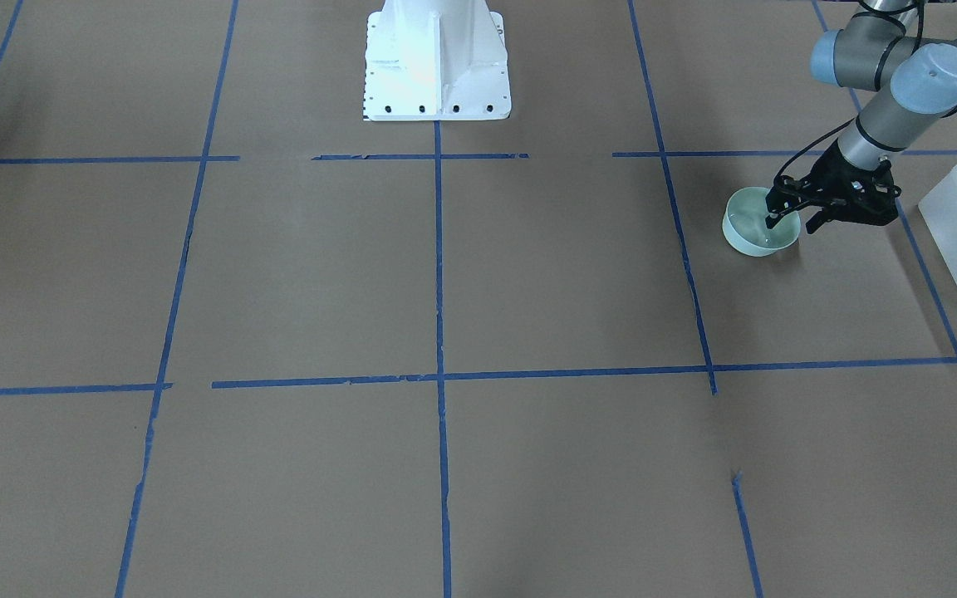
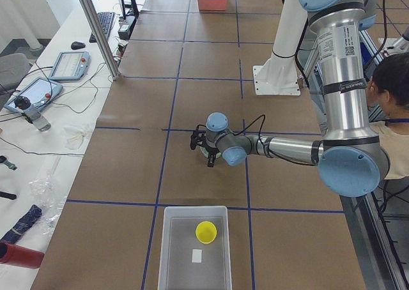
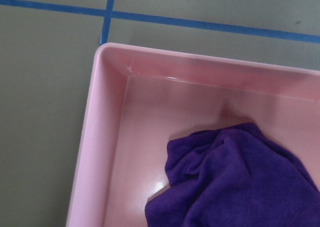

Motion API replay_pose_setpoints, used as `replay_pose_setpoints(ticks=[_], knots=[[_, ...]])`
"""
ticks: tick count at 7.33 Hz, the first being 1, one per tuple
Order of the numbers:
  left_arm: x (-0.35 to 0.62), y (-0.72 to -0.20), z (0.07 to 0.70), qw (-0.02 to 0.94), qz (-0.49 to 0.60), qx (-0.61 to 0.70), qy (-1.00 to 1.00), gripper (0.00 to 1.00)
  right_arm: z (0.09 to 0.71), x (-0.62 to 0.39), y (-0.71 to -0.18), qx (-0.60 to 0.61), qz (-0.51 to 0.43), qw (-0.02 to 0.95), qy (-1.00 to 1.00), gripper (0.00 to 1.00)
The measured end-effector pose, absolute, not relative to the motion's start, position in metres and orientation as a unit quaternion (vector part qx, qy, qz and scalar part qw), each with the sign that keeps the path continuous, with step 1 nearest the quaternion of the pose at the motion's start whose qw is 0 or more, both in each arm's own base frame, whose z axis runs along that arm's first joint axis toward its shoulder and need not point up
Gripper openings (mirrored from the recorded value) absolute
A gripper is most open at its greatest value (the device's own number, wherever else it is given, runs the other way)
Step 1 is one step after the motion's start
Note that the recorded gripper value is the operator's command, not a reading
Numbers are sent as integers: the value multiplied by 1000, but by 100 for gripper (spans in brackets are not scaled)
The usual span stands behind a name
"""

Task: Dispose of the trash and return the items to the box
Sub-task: 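Grasp the pale green bowl rim with the left gripper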

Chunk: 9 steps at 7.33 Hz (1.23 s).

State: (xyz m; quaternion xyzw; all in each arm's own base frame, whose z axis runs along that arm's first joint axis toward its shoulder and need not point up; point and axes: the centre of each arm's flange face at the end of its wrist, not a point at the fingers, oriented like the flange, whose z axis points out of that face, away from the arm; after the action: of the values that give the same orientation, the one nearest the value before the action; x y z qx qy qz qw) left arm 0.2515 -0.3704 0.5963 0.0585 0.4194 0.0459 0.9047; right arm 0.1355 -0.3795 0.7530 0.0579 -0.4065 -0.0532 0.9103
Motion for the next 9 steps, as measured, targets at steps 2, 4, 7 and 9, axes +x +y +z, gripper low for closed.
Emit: replay_pose_setpoints(ticks=[2,4,7,9], knots=[[257,-368,596,906,51,60,417,25,753,134,-379,57,-54,910,-407,100],[262,-365,597,906,55,62,414,0,754,132,-379,55,-56,910,-407,100],[259,-365,580,901,57,74,424,0,754,130,-379,54,-57,909,-409,100],[226,-358,539,887,62,109,444,0,754,129,-379,55,-58,908,-412,100]])
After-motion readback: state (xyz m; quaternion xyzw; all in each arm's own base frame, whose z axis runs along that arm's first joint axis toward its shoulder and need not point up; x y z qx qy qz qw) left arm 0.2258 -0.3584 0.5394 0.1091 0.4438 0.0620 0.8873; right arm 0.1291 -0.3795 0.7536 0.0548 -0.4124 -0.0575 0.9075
